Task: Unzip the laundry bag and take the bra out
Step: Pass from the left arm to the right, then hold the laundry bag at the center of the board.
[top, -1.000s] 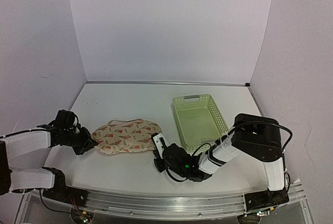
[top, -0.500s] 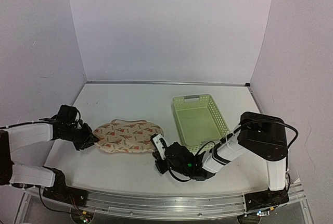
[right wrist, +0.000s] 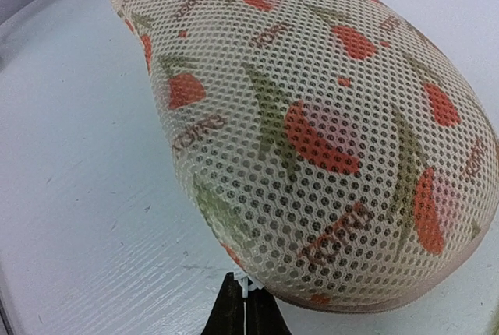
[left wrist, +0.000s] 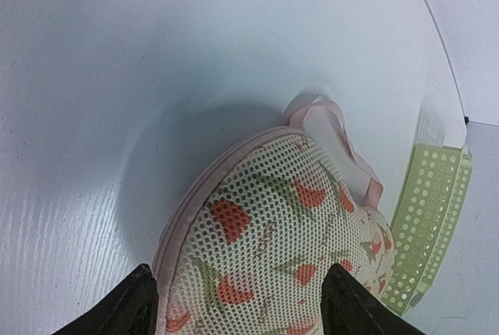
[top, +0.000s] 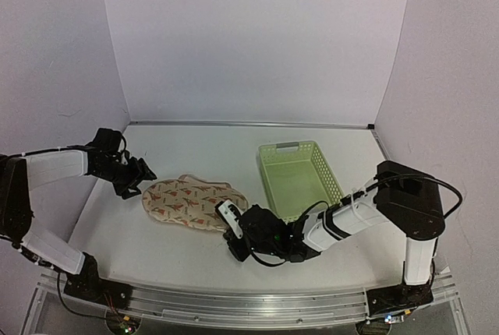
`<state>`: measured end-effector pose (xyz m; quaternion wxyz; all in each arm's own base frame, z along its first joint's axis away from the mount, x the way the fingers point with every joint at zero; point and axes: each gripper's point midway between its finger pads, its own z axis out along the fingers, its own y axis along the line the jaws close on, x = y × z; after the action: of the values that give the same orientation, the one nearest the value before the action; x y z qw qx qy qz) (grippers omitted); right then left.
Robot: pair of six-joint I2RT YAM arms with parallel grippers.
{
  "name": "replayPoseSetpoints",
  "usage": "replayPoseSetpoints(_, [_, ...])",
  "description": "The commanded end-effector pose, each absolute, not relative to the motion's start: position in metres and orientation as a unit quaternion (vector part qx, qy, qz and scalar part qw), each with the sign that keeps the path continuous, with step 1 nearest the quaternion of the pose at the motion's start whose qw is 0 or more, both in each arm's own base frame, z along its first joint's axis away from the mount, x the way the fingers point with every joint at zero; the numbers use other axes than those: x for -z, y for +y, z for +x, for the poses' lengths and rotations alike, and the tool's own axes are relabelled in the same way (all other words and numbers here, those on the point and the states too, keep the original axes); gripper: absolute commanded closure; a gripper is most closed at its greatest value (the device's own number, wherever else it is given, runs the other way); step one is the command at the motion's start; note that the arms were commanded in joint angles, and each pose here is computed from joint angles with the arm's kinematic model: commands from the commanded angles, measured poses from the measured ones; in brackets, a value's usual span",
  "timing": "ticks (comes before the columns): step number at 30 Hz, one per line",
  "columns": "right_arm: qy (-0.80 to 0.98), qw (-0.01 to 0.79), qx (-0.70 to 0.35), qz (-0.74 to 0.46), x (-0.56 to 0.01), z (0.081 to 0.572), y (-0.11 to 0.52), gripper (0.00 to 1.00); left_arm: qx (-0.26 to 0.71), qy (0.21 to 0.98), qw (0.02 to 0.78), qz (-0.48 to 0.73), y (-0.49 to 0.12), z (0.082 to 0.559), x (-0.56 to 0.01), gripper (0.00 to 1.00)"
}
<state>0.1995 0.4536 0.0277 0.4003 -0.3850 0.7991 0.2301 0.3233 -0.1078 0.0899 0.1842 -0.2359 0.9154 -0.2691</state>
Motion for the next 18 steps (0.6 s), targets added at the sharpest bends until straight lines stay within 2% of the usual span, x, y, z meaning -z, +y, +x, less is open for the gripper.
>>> replayPoseSetpoints(1, [0.806,0.381,-0.25,-0.378,-0.053,0.198,0.477,1.0,0.248,0.923,0.196,-0.219,-0.1,0.338,-0.109,0.26])
replayPoseSetpoints(6, [0.816,0.356,-0.257,-0.376,-0.057,0.198,0.494,1.0,0.252,0.922,0.181,-0.23,-0.101,0.332,-0.116,0.22])
replayPoseSetpoints(18, [0.824,0.309,-0.261,-0.397,-0.053,0.202,0.544,1.0,0.342,0.892,0.135,-0.262,-0.131,0.284,-0.133,0.17])
